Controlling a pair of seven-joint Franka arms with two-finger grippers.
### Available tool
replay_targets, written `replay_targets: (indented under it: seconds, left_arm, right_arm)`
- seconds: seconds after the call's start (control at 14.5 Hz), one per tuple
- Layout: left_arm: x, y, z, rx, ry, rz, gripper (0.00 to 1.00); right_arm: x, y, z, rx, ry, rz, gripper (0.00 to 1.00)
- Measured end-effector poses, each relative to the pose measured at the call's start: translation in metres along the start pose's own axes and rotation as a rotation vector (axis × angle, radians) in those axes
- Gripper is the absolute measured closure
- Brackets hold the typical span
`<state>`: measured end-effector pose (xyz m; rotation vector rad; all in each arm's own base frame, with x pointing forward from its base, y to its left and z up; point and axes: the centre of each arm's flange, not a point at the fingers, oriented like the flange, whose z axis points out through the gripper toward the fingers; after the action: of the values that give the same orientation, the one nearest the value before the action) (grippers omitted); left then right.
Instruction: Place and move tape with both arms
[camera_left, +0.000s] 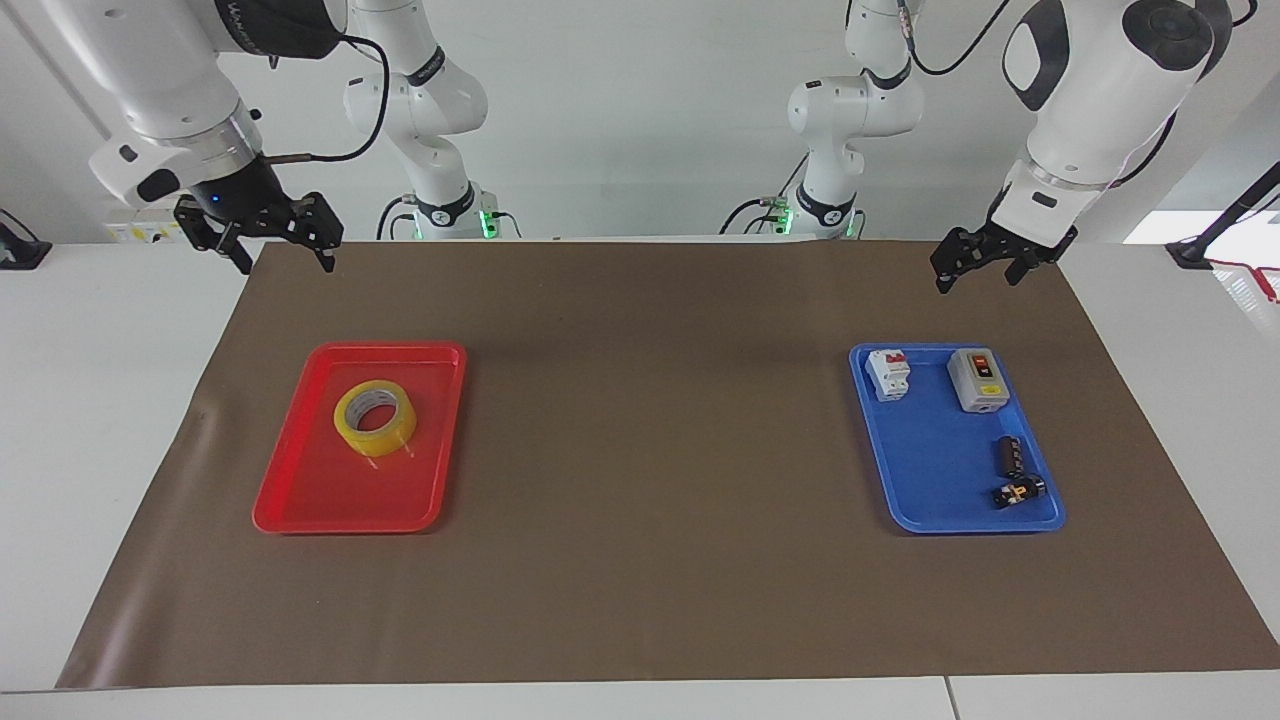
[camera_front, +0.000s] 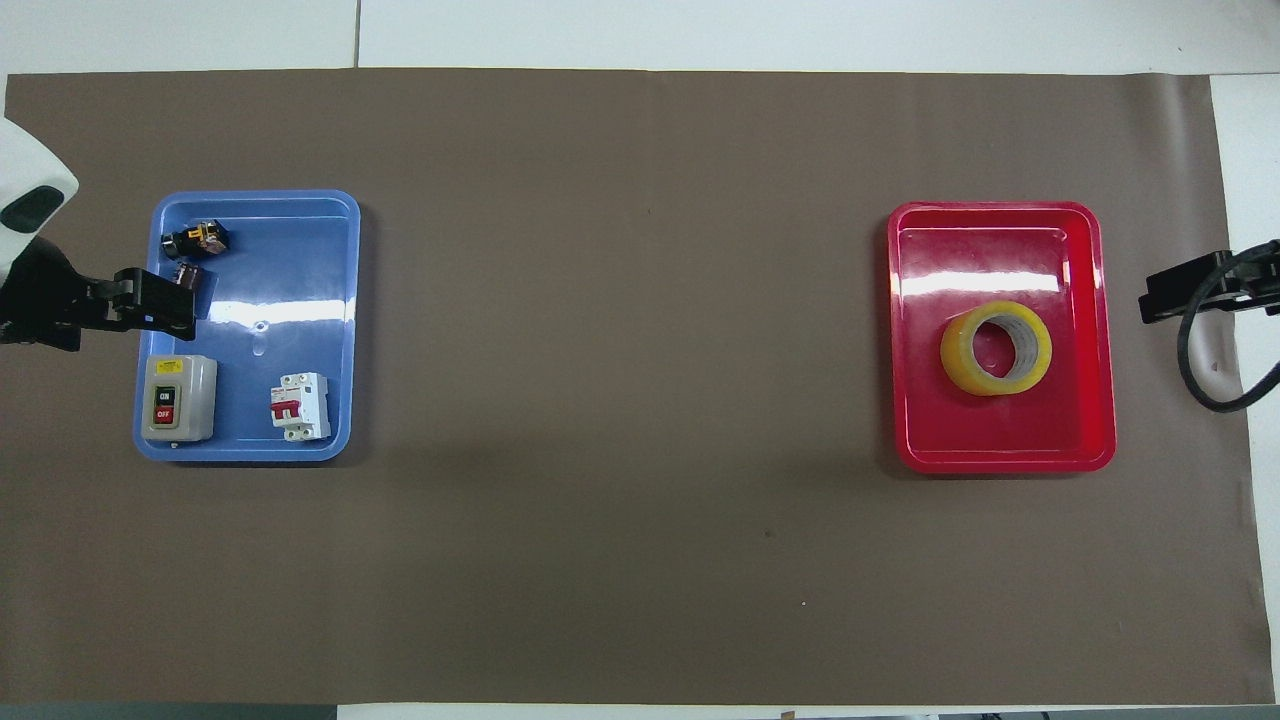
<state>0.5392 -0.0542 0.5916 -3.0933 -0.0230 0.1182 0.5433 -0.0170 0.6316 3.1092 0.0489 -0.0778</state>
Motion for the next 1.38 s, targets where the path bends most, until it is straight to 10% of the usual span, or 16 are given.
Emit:
replay_targets:
  seconds: [1.38]
  left_arm:
    - [0.0000, 0.0000, 0.0000, 0.000, 0.000, 0.000, 0.00]
  right_arm:
    - [-0.0024, -0.0023, -0.0052, 0.001, -0.008, -0.004, 0.00]
